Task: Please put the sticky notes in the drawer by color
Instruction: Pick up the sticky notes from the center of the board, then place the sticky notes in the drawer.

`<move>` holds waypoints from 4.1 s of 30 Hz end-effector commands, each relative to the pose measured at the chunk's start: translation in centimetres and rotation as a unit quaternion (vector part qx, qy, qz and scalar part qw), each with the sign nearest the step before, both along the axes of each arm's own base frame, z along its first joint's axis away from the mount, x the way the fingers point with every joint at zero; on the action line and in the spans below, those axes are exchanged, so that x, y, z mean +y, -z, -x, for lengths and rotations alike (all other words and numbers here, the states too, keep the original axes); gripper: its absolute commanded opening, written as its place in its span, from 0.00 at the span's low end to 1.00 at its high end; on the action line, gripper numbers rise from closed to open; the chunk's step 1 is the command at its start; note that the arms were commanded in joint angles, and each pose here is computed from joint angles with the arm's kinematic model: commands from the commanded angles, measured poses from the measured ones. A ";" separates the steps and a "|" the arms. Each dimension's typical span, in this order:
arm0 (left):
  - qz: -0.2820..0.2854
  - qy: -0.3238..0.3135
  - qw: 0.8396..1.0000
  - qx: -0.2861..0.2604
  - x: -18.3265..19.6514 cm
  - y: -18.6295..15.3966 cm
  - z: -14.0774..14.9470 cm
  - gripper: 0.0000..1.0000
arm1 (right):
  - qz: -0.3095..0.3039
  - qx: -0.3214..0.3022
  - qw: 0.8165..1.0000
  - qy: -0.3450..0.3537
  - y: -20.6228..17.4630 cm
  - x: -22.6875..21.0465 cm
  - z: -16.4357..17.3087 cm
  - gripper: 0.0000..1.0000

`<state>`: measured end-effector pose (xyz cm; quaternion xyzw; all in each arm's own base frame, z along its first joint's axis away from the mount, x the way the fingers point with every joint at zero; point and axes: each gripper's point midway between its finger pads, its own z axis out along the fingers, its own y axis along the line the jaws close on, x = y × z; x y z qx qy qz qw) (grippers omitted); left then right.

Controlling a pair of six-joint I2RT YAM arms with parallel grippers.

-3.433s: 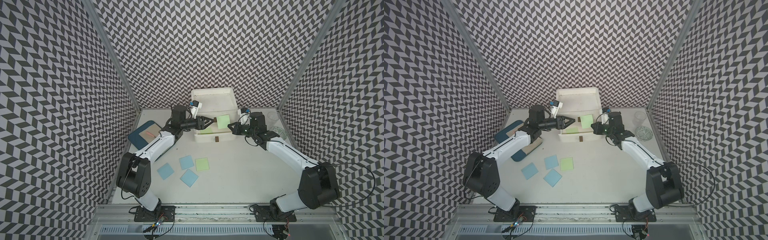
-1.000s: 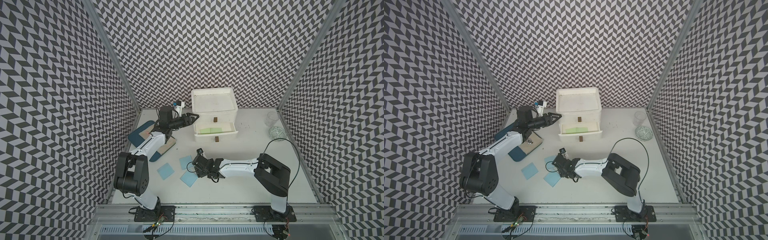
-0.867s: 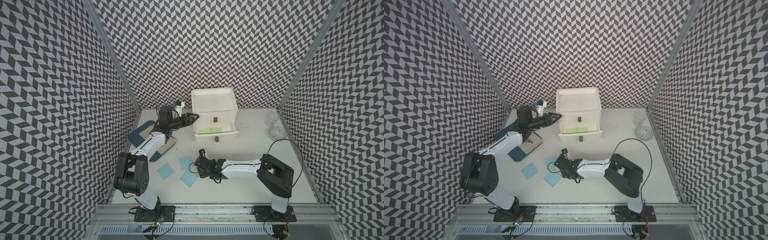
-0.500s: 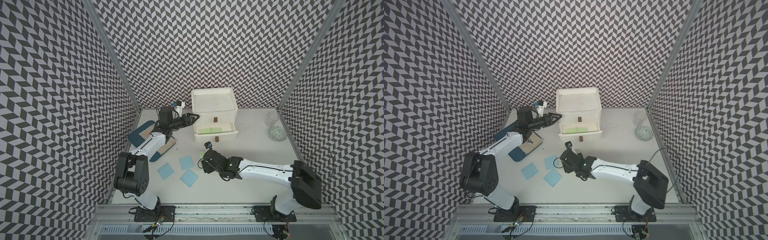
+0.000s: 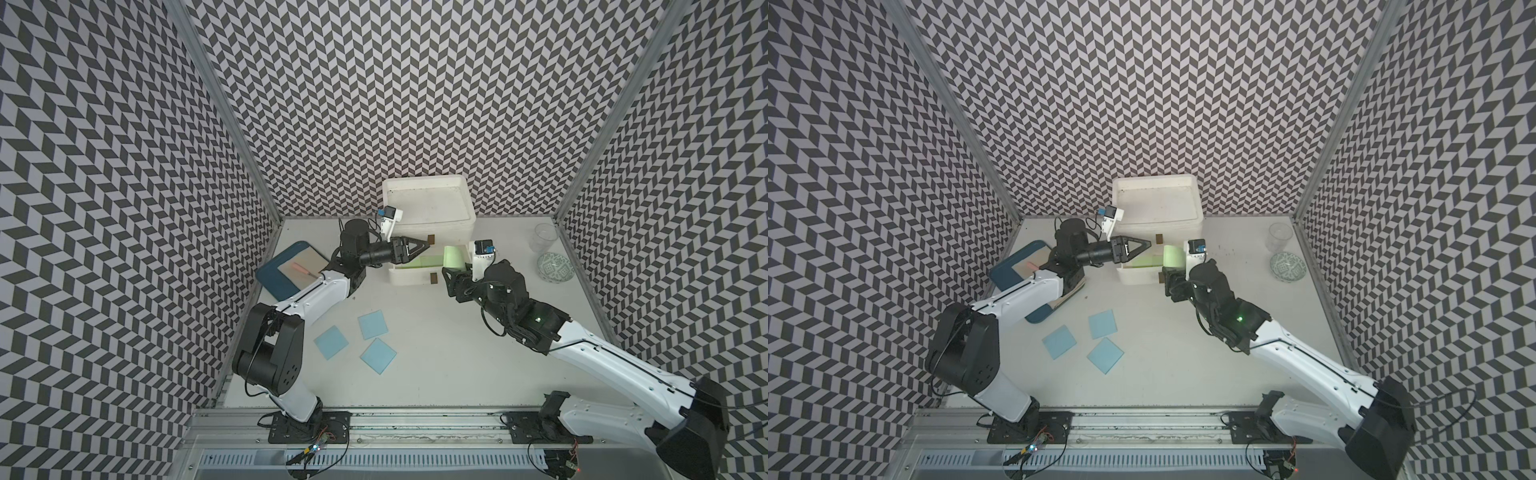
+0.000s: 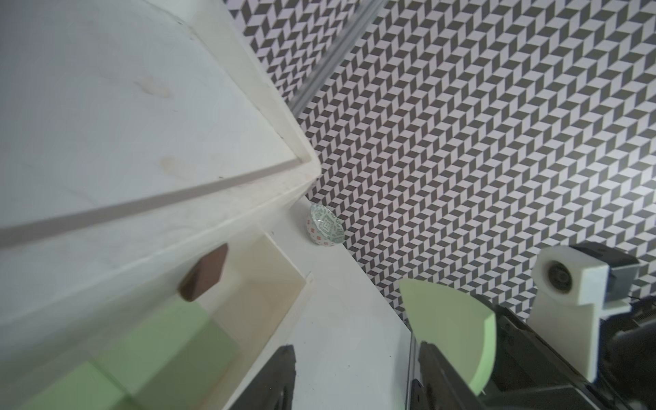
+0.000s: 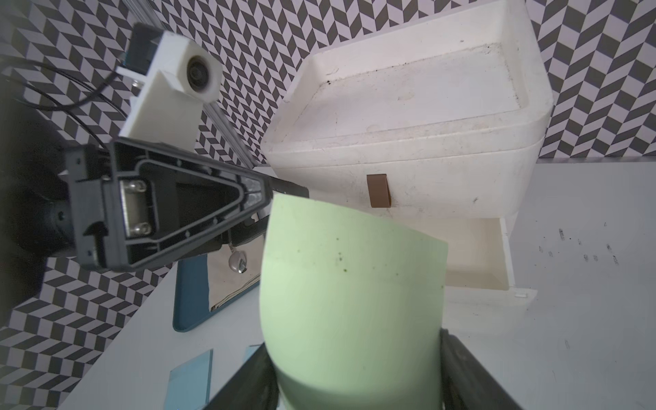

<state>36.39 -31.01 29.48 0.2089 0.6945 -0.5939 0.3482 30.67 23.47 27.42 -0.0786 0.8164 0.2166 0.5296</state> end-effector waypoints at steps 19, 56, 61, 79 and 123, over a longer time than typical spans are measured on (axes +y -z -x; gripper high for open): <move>0.022 0.091 0.995 -0.039 -3.4 -2.4 3.9 0.51 | -0.017 -0.021 0.998 -0.048 -1.2 1.2 -0.1 0.71; 0.083 0.138 0.985 -0.053 -0.8 -5.2 4.7 0.07 | -0.289 0.118 0.878 -0.363 -3.7 -0.2 3.2 0.78; 0.082 0.144 0.985 -0.053 -1.1 -5.1 4.9 0.07 | -0.289 0.116 0.879 -0.360 -3.6 -0.3 3.1 0.72; 0.078 0.133 0.987 -0.041 -1.0 -4.4 4.2 0.21 | -0.302 0.105 0.885 -0.338 -4.1 -1.6 2.4 0.05; -0.024 -0.073 0.997 -0.026 3.5 -1.9 -2.4 0.48 | -0.175 0.107 0.979 -0.018 5.4 -3.5 -8.9 0.04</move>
